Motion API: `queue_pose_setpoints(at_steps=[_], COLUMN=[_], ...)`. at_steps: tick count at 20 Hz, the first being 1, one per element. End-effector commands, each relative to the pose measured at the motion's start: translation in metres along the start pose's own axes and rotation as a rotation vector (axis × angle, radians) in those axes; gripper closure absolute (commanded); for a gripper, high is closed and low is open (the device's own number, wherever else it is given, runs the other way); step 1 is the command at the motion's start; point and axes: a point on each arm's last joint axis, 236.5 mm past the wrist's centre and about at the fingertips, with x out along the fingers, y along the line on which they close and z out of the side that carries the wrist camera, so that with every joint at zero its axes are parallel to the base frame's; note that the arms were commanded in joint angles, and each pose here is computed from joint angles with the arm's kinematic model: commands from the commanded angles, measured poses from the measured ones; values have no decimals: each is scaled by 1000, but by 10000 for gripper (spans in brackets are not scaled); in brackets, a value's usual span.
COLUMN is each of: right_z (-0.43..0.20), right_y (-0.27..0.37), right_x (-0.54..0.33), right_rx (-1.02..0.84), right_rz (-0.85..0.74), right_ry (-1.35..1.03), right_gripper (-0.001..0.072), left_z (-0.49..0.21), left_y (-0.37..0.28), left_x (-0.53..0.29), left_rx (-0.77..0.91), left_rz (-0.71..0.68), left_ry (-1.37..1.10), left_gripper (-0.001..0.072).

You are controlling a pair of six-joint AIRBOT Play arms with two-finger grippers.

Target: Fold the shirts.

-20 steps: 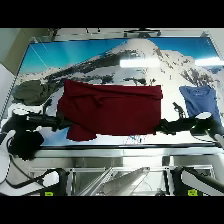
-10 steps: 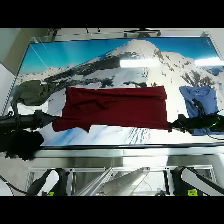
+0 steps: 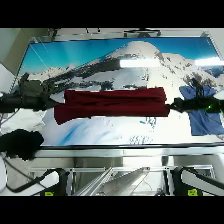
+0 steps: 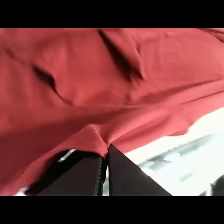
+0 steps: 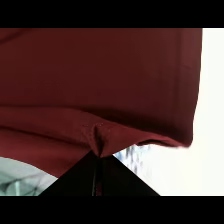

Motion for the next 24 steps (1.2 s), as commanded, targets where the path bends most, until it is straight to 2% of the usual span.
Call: queue_pose_setpoints(at_steps=[1,5,10,16,17,19,21,23,24], right_z=[61,97,89,92,93,95,105,110,109], right_y=[10,0,-52,-64,-61,-48,-39,-41,-45], right_x=[20,62,98,96,93,83,70,64,64], right_rx=[-72,-103,-87,-111,-115,-137,-159,-132,-106], right_rz=[-24,-41,-161,-206,-203,-187,-180,-183,-183], right_ry=[-82,-68,21,13,13,23,16,3,7], right_gripper=[692,692,692,691,671,384,283,81,67], left_z=[40,60,86,104,105,110,120,127,128], left_y=[33,69,91,91,87,67,34,7,4], left_x=[23,73,122,129,127,122,118,115,115], left_rx=[9,12,20,38,40,39,25,5,1], left_rz=[110,143,141,139,132,73,-44,-155,-170], left_ry=[51,148,196,186,181,155,108,78,73], left_gripper=[681,691,698,697,686,688,689,689,688])
